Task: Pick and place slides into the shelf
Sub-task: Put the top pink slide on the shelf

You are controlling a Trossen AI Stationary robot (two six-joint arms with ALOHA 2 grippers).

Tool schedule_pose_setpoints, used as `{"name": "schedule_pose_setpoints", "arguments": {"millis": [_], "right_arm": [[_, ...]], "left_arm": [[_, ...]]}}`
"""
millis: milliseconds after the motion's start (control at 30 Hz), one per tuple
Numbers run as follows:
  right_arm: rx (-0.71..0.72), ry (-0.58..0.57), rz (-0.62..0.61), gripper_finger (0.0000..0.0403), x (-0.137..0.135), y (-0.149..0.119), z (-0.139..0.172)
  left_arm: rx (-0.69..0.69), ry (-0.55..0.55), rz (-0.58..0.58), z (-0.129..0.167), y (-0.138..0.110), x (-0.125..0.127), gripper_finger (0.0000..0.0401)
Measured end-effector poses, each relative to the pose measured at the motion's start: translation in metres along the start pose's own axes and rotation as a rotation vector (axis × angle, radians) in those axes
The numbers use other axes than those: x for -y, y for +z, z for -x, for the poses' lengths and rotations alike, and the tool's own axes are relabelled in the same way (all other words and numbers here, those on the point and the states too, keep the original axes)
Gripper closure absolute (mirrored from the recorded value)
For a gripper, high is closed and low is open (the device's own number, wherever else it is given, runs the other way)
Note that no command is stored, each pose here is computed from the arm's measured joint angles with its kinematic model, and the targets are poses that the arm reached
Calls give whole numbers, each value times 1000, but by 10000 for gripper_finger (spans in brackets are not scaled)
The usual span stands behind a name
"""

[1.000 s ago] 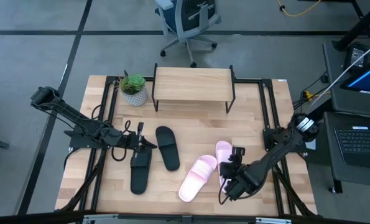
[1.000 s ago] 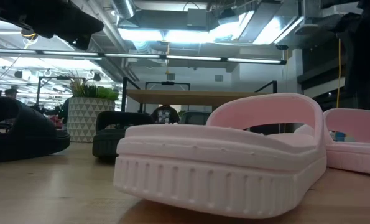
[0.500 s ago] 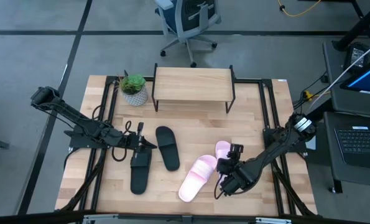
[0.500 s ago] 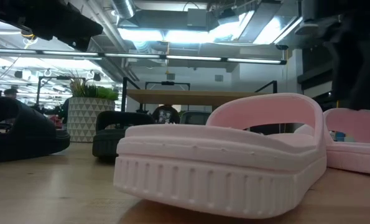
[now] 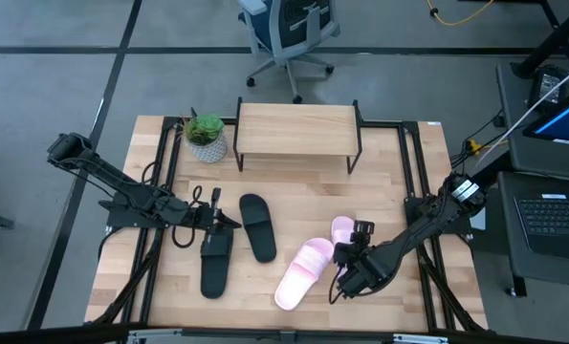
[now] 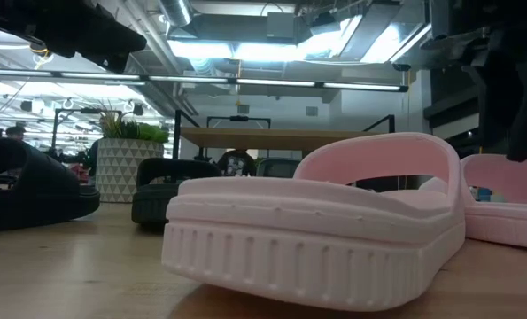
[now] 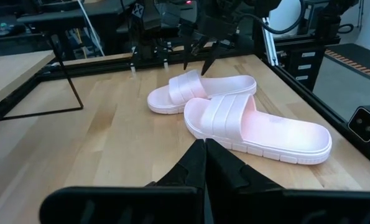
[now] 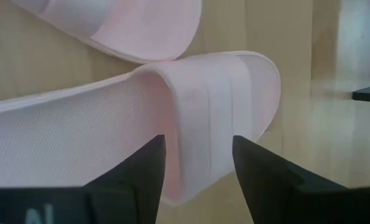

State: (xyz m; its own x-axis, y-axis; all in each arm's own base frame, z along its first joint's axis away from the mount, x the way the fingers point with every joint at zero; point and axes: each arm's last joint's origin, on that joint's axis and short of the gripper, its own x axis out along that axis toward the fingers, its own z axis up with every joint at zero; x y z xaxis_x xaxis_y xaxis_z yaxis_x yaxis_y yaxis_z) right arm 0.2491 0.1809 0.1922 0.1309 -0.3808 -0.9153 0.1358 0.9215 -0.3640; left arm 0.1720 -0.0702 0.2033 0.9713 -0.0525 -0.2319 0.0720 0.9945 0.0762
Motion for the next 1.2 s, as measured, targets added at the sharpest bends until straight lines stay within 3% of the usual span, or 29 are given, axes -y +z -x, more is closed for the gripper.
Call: {"name": "schedule_pose_setpoints", "arguments": {"millis": [400, 900, 1200], "right_arm": [[-22, -22, 1, 218, 1, -7, -11], [-19, -21, -65, 280, 9, 4, -16], [-19, -21, -46, 319, 10, 5, -17]], "left_arm": [[-1, 0, 0, 0, 0, 0, 401], [-1, -1, -1, 0, 0, 0, 401], [-2, 0, -1, 0, 0, 0, 401]]}}
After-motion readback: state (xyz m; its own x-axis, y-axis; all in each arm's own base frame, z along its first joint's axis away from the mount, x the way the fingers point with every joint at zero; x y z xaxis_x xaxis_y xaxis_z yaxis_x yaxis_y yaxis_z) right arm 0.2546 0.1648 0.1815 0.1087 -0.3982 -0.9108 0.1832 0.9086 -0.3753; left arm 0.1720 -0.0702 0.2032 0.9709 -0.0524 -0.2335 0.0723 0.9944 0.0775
